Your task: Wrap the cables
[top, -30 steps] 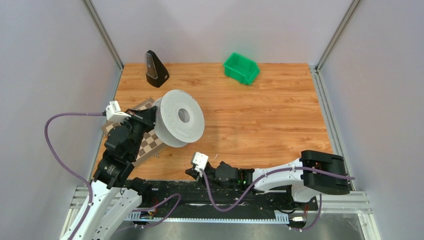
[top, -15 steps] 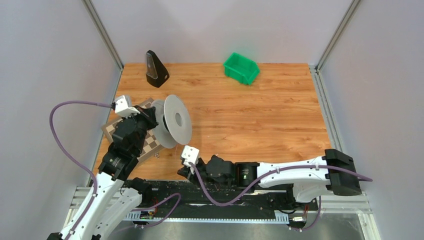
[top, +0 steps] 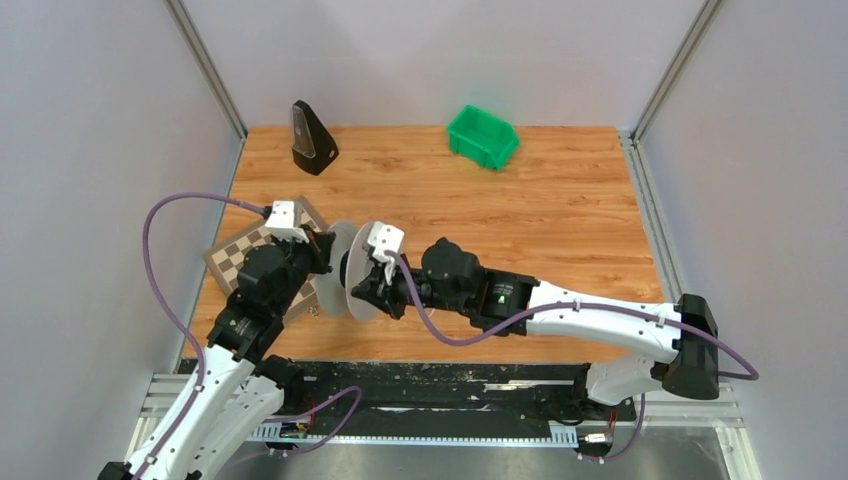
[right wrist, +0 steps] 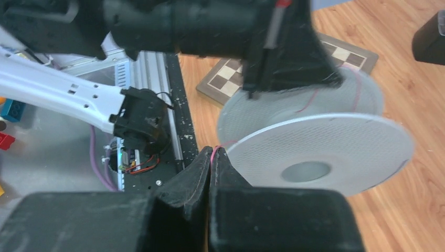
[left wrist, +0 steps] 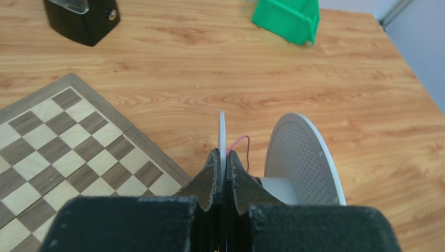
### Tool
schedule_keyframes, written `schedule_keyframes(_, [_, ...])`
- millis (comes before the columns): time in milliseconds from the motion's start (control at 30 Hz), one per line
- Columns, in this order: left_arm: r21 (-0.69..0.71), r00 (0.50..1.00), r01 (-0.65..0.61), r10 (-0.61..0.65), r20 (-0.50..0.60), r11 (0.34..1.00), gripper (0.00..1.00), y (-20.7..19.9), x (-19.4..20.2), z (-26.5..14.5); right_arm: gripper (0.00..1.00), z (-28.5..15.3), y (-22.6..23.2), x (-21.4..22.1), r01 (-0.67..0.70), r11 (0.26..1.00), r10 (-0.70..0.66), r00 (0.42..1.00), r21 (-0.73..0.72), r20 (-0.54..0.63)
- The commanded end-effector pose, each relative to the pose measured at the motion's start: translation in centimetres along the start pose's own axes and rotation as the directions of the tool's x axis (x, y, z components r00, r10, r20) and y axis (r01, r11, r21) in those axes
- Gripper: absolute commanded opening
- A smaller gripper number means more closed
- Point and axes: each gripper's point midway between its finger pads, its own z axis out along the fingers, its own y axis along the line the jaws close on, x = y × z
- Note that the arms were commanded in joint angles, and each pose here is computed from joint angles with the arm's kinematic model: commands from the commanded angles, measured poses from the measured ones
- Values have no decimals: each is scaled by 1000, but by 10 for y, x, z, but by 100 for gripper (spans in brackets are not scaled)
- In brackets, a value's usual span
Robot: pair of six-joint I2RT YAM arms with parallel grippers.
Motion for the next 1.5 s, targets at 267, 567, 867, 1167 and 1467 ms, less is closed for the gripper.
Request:
schedule_keyframes(267, [418,960,-278,269,83,865,0,-64,1,-16,0,-6,-53,-15,4,1000,-3,999,14,-54])
schedule_keyframes(567, [590,923,-362,368,115,722,0,-90,9,-36,0,-21,-92,-3,37,995,-30,996,90,-82])
schedule_keyframes(867, [665,919,-360,372,132,654,0,-106,1,-54,0,-51,-122,24,18,988,-1,994,156,-110])
schedule_keyframes(1167, [711,971,-226,212,110,666,0,-128,-37,-76,2,-77,-113,47,0,992,14,995,130,-101])
schedule_keyframes(1467, [667,991,86,-132,18,740,0,-136,-86,-87,8,-92,-89,61,-91,995,90,996,48,17])
